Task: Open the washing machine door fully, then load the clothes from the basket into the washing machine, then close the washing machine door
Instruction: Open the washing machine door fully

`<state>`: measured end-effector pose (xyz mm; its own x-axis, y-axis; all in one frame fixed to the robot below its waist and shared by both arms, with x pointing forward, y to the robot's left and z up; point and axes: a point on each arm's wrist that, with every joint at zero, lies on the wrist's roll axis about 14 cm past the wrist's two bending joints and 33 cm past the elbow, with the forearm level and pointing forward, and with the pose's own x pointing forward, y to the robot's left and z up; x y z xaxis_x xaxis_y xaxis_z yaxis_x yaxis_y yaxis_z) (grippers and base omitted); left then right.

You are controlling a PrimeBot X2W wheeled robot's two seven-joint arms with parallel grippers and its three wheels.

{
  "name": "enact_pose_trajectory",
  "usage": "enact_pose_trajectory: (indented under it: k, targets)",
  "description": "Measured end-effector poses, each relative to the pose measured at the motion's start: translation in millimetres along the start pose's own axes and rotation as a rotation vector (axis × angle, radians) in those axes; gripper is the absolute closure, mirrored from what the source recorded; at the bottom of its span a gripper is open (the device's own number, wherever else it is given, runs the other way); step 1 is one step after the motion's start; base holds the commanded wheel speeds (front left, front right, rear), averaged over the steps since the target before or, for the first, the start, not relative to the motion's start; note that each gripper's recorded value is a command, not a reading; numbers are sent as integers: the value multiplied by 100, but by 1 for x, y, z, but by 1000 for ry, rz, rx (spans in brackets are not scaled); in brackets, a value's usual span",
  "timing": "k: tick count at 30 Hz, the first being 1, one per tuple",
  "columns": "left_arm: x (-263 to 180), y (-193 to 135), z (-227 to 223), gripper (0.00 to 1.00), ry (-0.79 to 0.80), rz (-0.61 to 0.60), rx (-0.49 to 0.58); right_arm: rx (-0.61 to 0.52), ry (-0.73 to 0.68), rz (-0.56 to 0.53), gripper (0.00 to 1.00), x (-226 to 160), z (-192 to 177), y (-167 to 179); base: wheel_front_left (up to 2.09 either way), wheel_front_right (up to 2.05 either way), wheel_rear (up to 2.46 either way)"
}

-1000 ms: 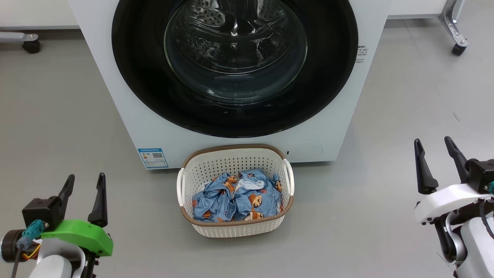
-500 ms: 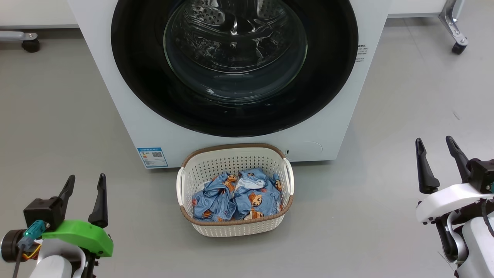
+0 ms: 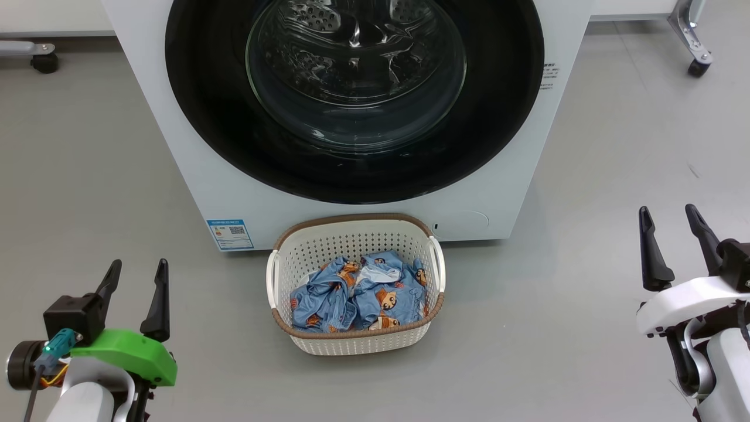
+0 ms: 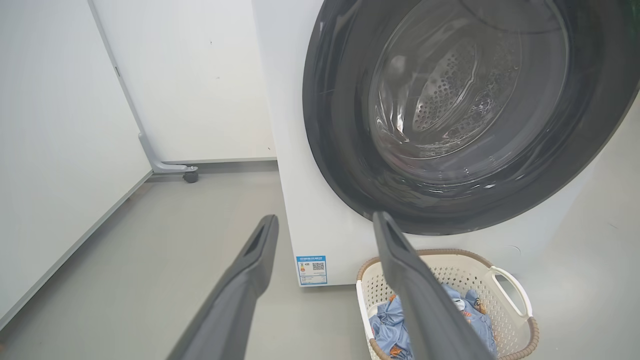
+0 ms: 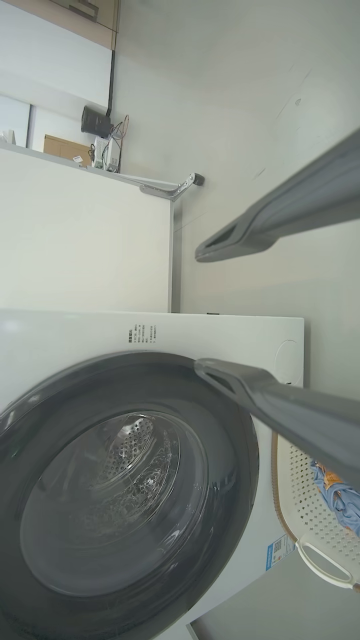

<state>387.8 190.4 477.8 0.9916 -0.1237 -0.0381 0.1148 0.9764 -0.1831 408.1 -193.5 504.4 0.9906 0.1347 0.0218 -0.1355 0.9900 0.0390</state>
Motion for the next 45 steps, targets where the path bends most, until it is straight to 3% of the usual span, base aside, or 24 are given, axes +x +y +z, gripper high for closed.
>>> enact_pose_trajectory:
  k: [15,45]
  targets:
    - [1,3,-4,0,13,8,0,15,8,-23,0,0,-4,-5,52,40,-92]
    - [10,8,6,0,-19,21,-7,25,10,-41,0,2,-7,-11,113,32,-145]
